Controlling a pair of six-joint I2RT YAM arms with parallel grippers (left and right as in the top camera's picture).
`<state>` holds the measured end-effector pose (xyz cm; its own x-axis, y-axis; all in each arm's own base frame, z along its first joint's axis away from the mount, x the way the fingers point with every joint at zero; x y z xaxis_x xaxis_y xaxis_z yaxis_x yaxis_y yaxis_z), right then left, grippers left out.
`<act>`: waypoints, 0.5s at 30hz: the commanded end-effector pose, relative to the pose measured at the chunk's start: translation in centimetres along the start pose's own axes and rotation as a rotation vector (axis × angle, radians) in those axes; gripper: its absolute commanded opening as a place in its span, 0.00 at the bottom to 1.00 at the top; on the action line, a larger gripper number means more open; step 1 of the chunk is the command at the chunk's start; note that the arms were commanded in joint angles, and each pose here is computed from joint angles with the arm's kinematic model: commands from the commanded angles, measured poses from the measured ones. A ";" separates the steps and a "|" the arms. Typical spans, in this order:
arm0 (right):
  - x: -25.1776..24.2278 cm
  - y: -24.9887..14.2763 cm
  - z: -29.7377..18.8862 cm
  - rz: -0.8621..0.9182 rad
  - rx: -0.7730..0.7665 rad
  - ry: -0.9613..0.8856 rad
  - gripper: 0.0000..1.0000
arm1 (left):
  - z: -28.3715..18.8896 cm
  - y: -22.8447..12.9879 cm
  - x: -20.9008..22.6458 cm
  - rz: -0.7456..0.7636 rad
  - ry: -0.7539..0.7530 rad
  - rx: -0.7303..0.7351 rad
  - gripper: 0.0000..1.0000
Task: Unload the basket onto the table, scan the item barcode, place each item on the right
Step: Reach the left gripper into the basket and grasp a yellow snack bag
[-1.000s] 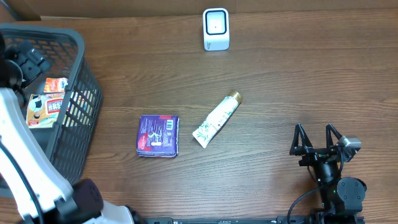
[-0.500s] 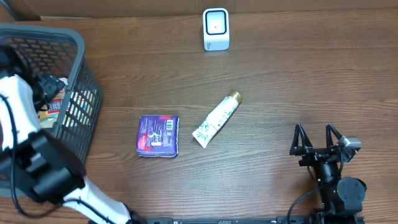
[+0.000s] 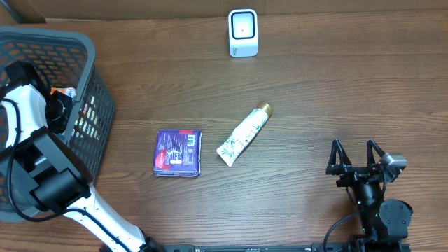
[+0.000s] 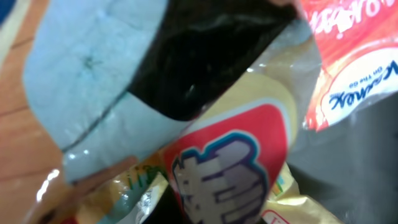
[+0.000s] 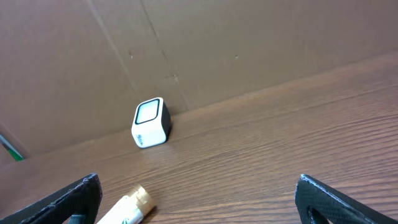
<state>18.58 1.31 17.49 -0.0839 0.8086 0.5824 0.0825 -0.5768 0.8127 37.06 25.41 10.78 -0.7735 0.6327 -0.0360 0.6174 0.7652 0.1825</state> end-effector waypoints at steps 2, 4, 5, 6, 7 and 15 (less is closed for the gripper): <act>-0.2 -0.2 0.0 -0.001 -0.004 -0.003 1.00 | -1.3 -0.9 0.1 -0.016 0.001 0.056 0.04; -0.2 -0.2 0.0 -0.001 -0.004 -0.003 1.00 | -5.6 -0.2 0.0 0.013 -0.014 -0.007 0.04; -0.2 -0.2 0.0 -0.001 -0.004 -0.003 1.00 | -8.2 0.0 0.0 0.031 -0.023 -0.048 0.04; -0.2 -0.2 0.0 -0.001 -0.004 -0.003 1.00 | -11.1 0.1 0.1 0.049 -0.034 -0.095 0.04; -0.2 -0.2 0.0 -0.001 -0.004 -0.003 1.00 | -13.6 0.1 0.1 0.063 -0.044 -0.140 0.04; -0.2 -0.2 0.0 -0.001 -0.004 -0.003 1.00 | -36.3 -4.0 3.4 0.098 -0.017 -0.708 0.04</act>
<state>18.58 1.31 17.46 -0.0838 0.8088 0.5821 0.0833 -0.5764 0.8129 31.85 22.95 36.69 -0.7284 0.6840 -0.0398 0.5345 0.6036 0.5915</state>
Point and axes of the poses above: each gripper's point midway between its finger pads, its own z axis out along the fingers, its own x axis along the line the jaws close on, y = z × x, the point moved 6 cm from there along -z, back along the fingers, and after that the axes turned 15 degrees about z, right-handed, at the moved point
